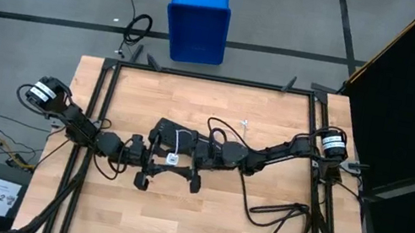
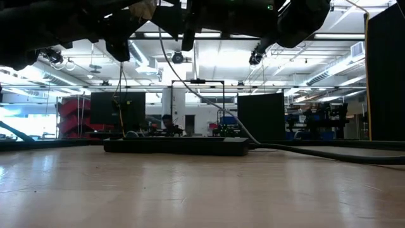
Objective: Insert USB
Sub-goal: Insert the white charger adapter into the black outlet extension
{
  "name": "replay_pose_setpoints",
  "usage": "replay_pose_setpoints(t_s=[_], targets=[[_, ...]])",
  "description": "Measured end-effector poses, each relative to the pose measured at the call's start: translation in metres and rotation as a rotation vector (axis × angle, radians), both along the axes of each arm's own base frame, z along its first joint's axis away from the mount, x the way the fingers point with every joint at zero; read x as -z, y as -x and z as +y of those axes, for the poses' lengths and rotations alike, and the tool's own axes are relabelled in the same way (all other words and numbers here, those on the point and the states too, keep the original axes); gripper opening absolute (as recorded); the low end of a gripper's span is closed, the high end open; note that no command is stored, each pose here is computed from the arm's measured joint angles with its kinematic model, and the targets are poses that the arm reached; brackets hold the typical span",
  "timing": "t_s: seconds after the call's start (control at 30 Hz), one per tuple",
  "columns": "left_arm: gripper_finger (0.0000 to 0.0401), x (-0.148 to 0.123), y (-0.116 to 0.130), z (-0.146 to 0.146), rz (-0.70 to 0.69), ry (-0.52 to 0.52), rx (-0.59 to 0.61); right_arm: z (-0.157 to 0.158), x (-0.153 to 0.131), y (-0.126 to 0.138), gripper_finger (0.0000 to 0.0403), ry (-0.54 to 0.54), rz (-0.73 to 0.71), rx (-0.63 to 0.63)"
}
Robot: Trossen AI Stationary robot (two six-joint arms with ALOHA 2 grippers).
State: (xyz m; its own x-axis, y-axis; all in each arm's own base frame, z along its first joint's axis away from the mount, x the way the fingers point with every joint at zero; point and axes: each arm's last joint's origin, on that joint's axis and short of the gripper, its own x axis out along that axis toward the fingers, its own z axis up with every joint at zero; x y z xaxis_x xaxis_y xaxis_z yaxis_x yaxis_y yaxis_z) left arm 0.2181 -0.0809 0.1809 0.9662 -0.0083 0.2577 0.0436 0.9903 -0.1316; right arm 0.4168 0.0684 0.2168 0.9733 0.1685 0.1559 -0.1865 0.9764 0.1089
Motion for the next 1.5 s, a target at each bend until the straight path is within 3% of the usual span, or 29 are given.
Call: replay_pose_setpoints(t_s=[0.47,0.83,1.23,1.5], targets=[[0.0126,0.0057,-0.0010,-0.0012,0.046,-0.026,0.025,-0.0017,-0.0025,-0.0004,0.0212,-0.075,-0.002,-0.061],[0.0126,0.0036,-0.0002,-0.0006,0.026,-0.014,0.017,-0.0020,0.0011,-0.0010,0.0162,-0.028,0.034,-0.050],[0.0126,0.0028,0.0000,-0.0004,0.017,-0.011,0.015,-0.0049,0.0038,-0.0016,0.0189,-0.025,0.067,-0.043],[0.0126,0.0027,0.0001,-0.0002,0.017,0.001,0.010,-0.0050,0.0043,-0.0015,0.0144,-0.005,0.073,-0.037]])
